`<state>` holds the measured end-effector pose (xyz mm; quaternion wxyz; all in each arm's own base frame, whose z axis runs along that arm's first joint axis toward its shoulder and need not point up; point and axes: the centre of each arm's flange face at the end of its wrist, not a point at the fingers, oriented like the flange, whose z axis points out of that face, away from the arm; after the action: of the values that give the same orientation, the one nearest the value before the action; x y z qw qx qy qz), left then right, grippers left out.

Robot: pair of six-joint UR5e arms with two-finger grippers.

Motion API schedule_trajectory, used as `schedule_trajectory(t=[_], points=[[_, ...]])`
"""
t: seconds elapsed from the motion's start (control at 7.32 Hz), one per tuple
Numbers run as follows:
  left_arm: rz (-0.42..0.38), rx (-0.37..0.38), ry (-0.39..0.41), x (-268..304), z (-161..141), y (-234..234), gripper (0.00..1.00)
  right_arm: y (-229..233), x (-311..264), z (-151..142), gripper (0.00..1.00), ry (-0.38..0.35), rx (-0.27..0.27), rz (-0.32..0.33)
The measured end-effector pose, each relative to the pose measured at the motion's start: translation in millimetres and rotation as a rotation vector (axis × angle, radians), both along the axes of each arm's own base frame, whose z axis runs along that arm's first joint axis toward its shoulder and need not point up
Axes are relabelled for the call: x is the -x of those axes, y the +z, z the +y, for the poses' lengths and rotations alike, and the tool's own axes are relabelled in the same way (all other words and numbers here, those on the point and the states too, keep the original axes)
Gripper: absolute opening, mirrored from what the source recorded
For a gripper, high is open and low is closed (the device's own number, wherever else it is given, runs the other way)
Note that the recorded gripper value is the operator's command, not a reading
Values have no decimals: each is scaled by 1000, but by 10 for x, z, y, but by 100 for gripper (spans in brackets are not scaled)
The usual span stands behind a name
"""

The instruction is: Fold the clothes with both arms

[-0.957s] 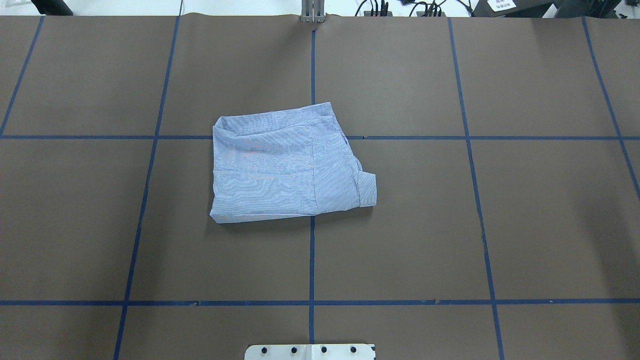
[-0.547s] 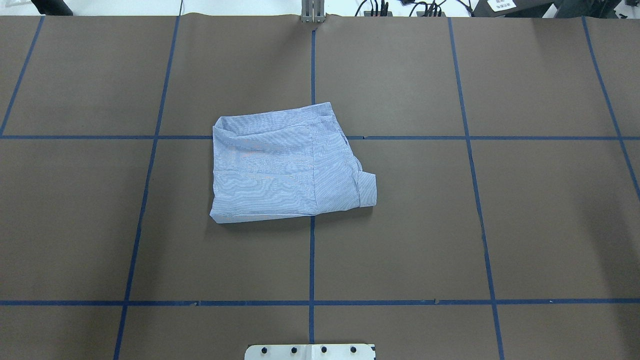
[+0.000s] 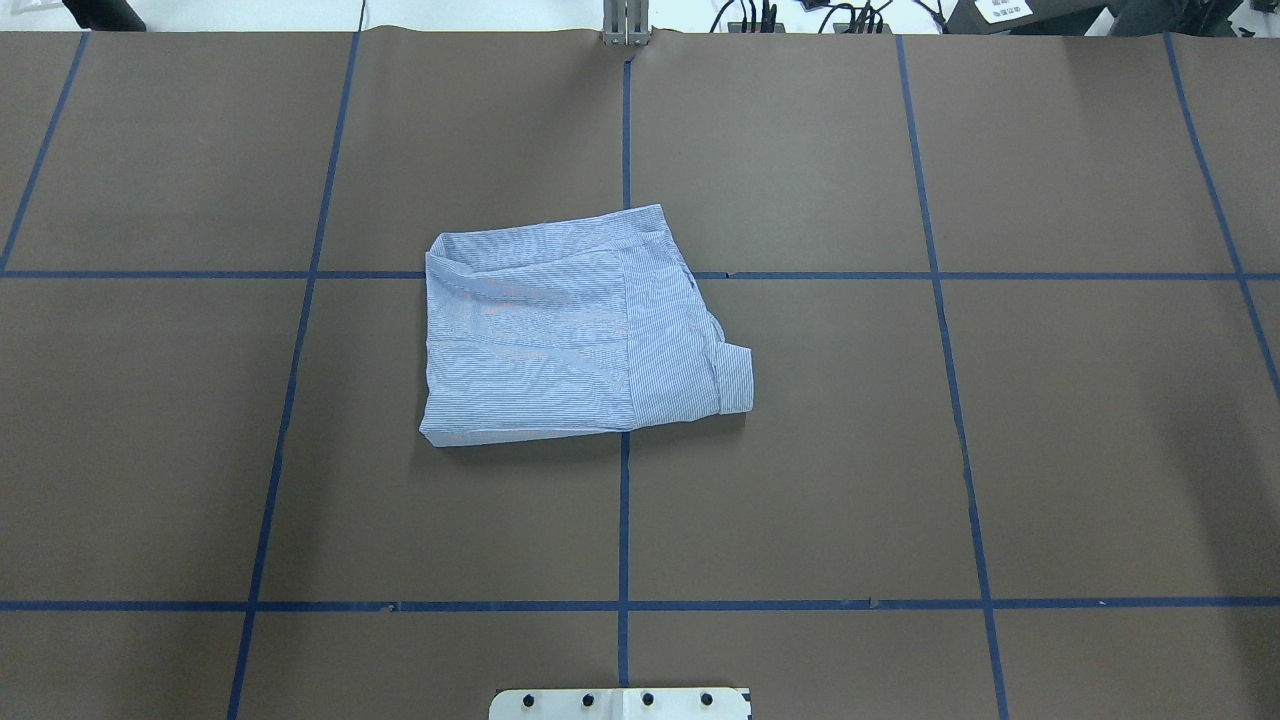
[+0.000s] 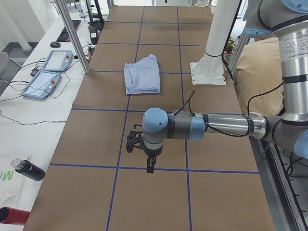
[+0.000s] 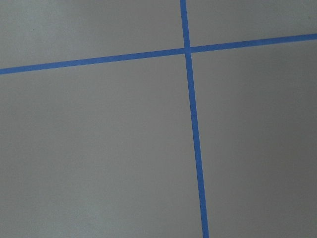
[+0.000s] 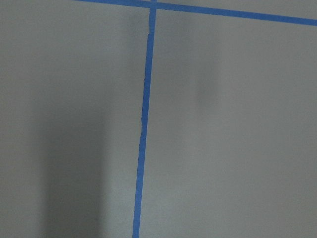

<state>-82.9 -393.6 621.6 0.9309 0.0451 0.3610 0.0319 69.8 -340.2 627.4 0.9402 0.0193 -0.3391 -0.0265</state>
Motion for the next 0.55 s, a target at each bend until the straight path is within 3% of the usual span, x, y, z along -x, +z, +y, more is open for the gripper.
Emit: schedule_trajectory(t=[0.55], points=[[20, 3, -2, -14, 0, -6, 100, -33, -1, -42, 100, -2, -18, 1]])
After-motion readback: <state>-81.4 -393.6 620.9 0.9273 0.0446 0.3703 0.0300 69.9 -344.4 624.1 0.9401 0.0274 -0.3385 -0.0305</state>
